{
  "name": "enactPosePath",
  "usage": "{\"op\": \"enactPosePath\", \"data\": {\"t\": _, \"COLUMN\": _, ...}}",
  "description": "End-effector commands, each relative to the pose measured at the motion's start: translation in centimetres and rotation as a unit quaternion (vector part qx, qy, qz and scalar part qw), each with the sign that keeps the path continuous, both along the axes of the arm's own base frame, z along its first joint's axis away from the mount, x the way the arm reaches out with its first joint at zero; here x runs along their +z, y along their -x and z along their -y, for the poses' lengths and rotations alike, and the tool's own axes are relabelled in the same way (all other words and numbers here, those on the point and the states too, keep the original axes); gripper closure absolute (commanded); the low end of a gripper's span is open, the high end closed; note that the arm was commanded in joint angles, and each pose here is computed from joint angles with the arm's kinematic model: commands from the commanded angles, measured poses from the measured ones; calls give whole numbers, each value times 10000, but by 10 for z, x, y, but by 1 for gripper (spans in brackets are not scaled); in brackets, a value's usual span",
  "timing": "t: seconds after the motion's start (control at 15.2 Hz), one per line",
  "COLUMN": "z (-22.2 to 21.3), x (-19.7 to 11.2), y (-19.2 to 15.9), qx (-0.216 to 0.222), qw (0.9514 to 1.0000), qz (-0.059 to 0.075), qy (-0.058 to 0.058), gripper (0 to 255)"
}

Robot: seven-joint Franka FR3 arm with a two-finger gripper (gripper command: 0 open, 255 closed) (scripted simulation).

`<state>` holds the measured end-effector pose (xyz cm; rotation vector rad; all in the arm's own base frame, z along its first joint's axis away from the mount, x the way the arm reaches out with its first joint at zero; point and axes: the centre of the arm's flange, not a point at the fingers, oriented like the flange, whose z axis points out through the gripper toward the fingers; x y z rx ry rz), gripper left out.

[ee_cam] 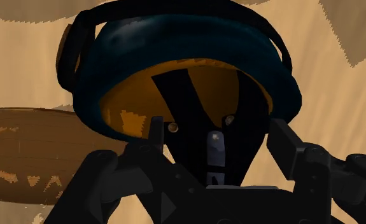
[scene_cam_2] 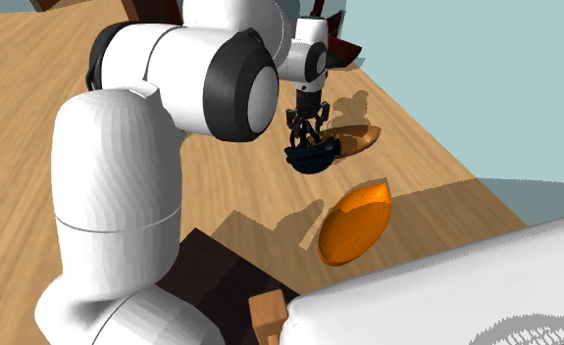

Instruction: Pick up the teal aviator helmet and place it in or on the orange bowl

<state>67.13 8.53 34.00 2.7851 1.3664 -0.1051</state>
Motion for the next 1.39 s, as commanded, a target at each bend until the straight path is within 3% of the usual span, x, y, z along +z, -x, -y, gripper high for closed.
{"op": "enactPosePath", "data": {"t": 0.0, "z": 25, "x": 6, "y": 6, "qx": 9, "qw": 10000, "qz": 16, "qy": -5, "gripper": 255}}
{"op": "enactPosePath", "data": {"t": 0.99, "z": 224, "x": 37, "y": 60, "qx": 9, "qw": 10000, "qz": 16, "qy": -5, "gripper": 255}}
{"op": "enactPosePath", "data": {"t": 1.32, "z": 224, "x": 10, "y": 60, "qx": 9, "qw": 10000, "qz": 16, "qy": -5, "gripper": 255}}
